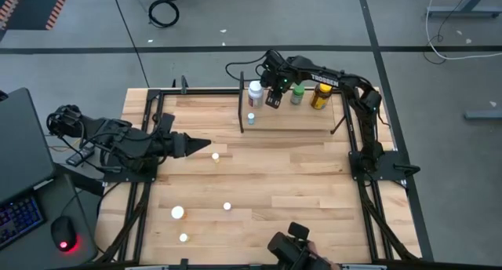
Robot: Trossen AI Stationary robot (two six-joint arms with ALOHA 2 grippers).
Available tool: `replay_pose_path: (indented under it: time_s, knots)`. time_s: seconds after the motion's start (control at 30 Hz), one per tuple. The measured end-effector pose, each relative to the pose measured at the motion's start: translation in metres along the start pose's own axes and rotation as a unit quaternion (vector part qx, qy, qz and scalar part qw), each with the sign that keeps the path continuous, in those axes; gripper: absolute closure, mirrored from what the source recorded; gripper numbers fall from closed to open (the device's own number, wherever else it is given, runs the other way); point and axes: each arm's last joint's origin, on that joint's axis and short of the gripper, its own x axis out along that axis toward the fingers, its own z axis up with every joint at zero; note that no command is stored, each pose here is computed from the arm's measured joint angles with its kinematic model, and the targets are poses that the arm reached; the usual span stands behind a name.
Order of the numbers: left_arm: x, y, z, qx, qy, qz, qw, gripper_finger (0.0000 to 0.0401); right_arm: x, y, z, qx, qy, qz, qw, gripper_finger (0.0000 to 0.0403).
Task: Pick and place medicine bottles onto shelf by color
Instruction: Put the small white bottle pill bottle on the shelf
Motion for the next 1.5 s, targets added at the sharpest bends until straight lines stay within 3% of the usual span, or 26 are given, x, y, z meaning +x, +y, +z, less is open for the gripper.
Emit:
replay_pose_path:
  time_s: [0.27, 0.5, 1.5]
  knots:
    - [0.005, 0.002, 0.007, -0.005, -0.025, 0.011, 1.0, 0.0095, 0.009, -0.011, -0.009, -0.001, 0.052, 0.011, 0.999, 0.0241]
    - [0.007, 0.002, 0.008, -0.006, -0.029, 0.013, 0.999, 0.0095, 0.008, -0.015, -0.013, 0.003, 0.059, 0.033, 0.998, 0.0241]
    - [0.029, 0.005, -0.006, -0.007, -0.024, 0.042, 0.999, 0.0095, 0.01, -0.015, -0.01, 0.041, 0.036, 0.043, 0.998, 0.024]
